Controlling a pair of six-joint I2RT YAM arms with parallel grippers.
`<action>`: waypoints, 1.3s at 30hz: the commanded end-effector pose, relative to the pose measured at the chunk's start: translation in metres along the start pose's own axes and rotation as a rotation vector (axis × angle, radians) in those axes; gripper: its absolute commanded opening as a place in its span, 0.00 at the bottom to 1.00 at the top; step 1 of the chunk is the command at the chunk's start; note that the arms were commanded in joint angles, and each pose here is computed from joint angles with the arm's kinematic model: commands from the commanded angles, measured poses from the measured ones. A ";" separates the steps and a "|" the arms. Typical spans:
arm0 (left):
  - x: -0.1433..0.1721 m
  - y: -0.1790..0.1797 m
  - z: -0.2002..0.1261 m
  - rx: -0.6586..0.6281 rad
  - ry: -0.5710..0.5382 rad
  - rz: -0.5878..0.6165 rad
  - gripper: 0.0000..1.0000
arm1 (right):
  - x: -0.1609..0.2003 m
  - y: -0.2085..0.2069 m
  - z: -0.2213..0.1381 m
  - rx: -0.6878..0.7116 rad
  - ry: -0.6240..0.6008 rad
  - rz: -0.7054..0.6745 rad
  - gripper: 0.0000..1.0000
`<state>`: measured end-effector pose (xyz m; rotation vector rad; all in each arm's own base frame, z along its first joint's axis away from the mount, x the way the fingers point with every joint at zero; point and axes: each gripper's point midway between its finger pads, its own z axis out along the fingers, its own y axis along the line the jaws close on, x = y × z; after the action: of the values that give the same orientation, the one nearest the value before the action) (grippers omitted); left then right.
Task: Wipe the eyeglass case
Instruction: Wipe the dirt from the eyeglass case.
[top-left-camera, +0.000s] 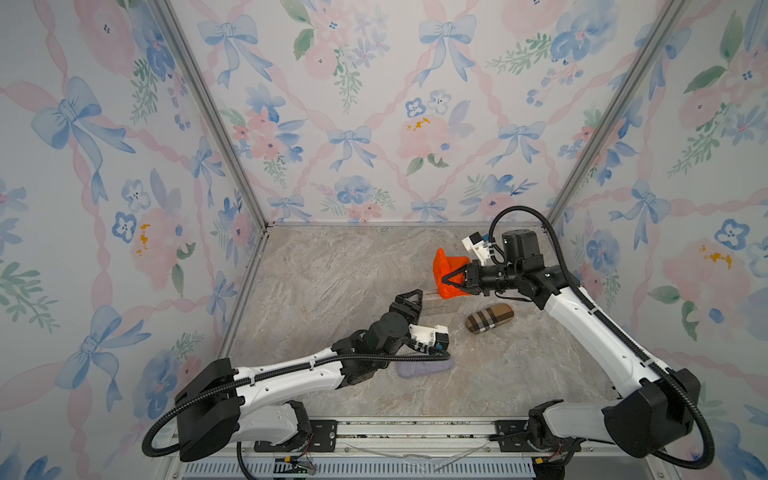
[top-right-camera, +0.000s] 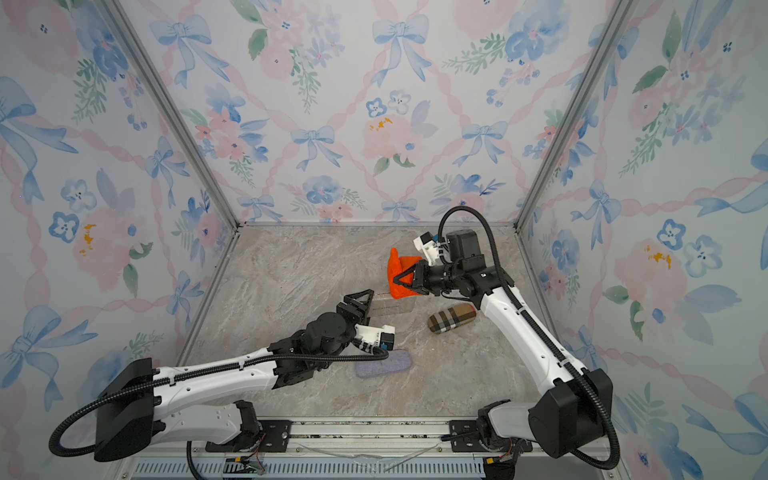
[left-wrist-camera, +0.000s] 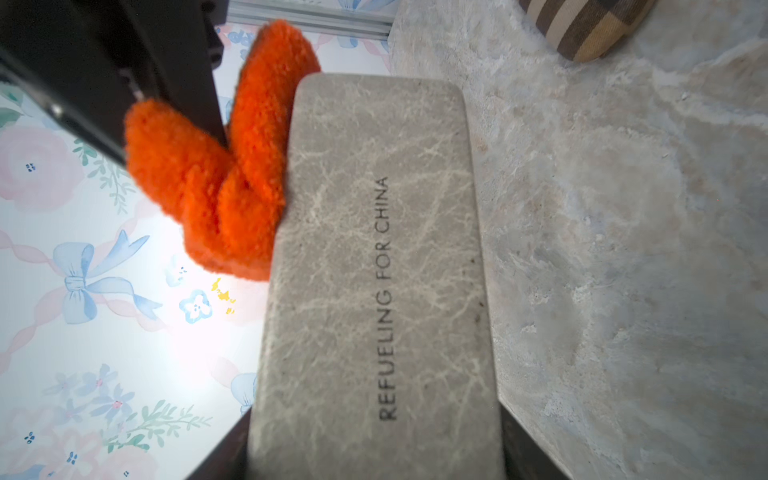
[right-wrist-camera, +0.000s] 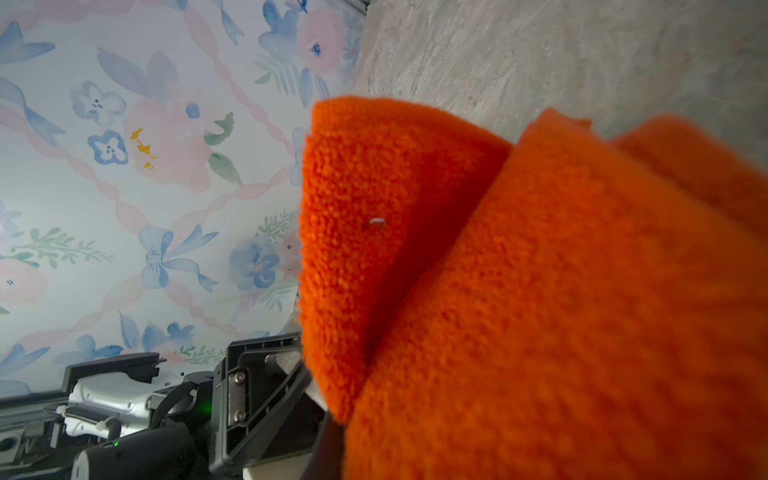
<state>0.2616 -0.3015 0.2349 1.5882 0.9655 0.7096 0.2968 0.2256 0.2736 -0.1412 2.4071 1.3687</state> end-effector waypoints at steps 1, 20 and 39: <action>-0.003 0.059 -0.009 -0.200 -0.018 -0.126 0.28 | 0.023 -0.009 -0.008 0.015 0.070 0.020 0.00; 0.003 0.055 -0.010 -0.210 -0.006 -0.147 0.29 | 0.040 -0.018 0.006 -0.050 0.120 0.084 0.00; 0.016 0.061 -0.017 -0.244 0.027 -0.204 0.28 | 0.037 -0.035 -0.007 -0.060 0.073 0.102 0.00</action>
<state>0.2644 -0.2936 0.2213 1.5853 0.9862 0.7504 0.2811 0.2290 0.2560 -0.1945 2.3884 1.5384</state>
